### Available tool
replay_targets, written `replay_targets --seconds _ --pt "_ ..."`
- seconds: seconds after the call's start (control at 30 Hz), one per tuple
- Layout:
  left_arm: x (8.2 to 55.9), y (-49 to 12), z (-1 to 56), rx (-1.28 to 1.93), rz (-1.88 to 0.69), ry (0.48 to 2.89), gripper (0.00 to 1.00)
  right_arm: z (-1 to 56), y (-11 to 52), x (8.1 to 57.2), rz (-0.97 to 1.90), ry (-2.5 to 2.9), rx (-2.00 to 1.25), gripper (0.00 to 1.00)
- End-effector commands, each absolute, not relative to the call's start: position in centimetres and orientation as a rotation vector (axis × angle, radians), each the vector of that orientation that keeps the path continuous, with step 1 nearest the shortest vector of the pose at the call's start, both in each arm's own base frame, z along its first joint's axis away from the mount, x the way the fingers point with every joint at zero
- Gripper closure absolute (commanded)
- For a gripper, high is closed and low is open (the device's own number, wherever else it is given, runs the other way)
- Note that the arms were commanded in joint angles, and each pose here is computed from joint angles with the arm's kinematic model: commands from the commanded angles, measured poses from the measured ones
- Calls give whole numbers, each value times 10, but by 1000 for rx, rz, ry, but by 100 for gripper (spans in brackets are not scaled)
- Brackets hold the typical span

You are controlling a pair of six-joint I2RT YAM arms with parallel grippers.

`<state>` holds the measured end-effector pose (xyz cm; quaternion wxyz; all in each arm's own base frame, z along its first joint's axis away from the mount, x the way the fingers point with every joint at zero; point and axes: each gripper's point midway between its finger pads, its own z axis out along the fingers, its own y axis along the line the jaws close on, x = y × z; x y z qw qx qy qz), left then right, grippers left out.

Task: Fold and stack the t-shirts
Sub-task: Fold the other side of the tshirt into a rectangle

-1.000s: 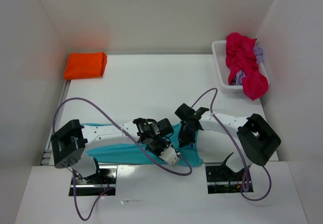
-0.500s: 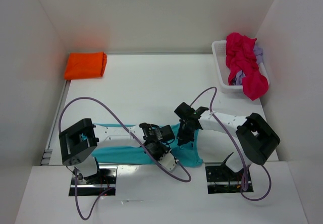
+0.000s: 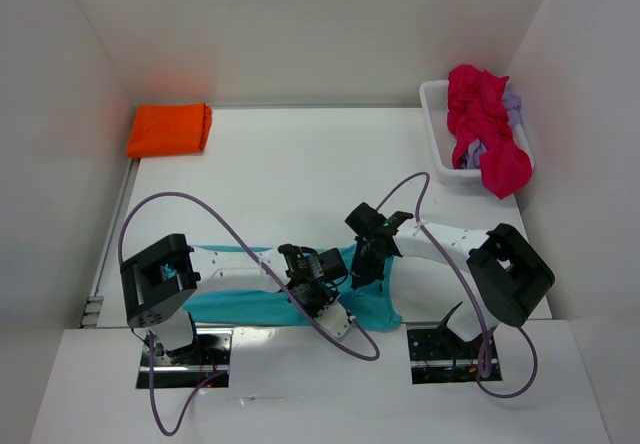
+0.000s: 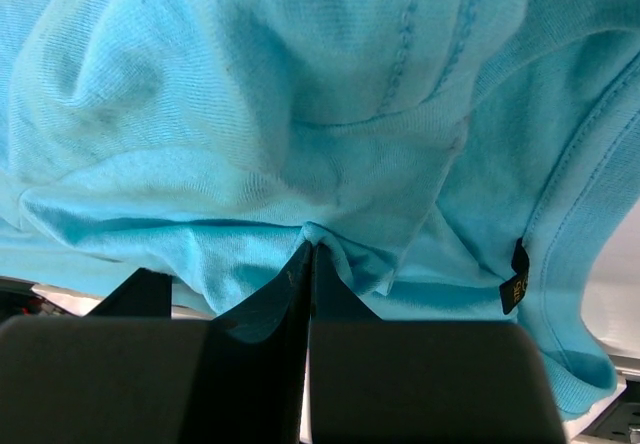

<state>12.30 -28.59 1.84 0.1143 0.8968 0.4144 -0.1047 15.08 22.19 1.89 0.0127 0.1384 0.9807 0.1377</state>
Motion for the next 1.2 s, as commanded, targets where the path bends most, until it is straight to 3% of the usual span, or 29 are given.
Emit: replay_targets --seconds 0.0,0.1,0.3,0.7,0.9,0.93,0.97,1.0,1.03,1.07,1.1,1.17 --pt "126 -285 20 2612 -275 1227 94 29 231 167 487 2998 417 100" --pt "131 -283 30 2595 -234 1237 100 38 224 166 441 2995 441 100" --pt "131 -269 61 2552 -325 1301 100 86 214 161 510 2896 541 100" --pt "121 -246 65 2581 -393 1302 100 88 231 84 636 3031 551 100" --pt "114 -233 50 2628 -397 1303 99 67 235 63 554 3113 512 100" --pt "114 -233 50 2628 -397 1303 93 67 235 63 554 3113 512 100" --pt "114 -233 47 2636 -399 1310 80 63 234 64 530 3113 516 100" --pt "113 -235 45 2627 -415 1327 66 63 233 65 507 3112 520 82" --pt "115 -238 47 2617 -415 1335 47 61 230 66 483 3106 504 73" --pt "115 -237 45 2617 -406 1367 38 63 228 67 460 3103 507 67" --pt "116 -240 45 2611 -407 1382 36 67 228 69 456 3092 507 57" --pt "122 -236 44 2598 -354 1426 34 78 229 79 477 3031 504 53"
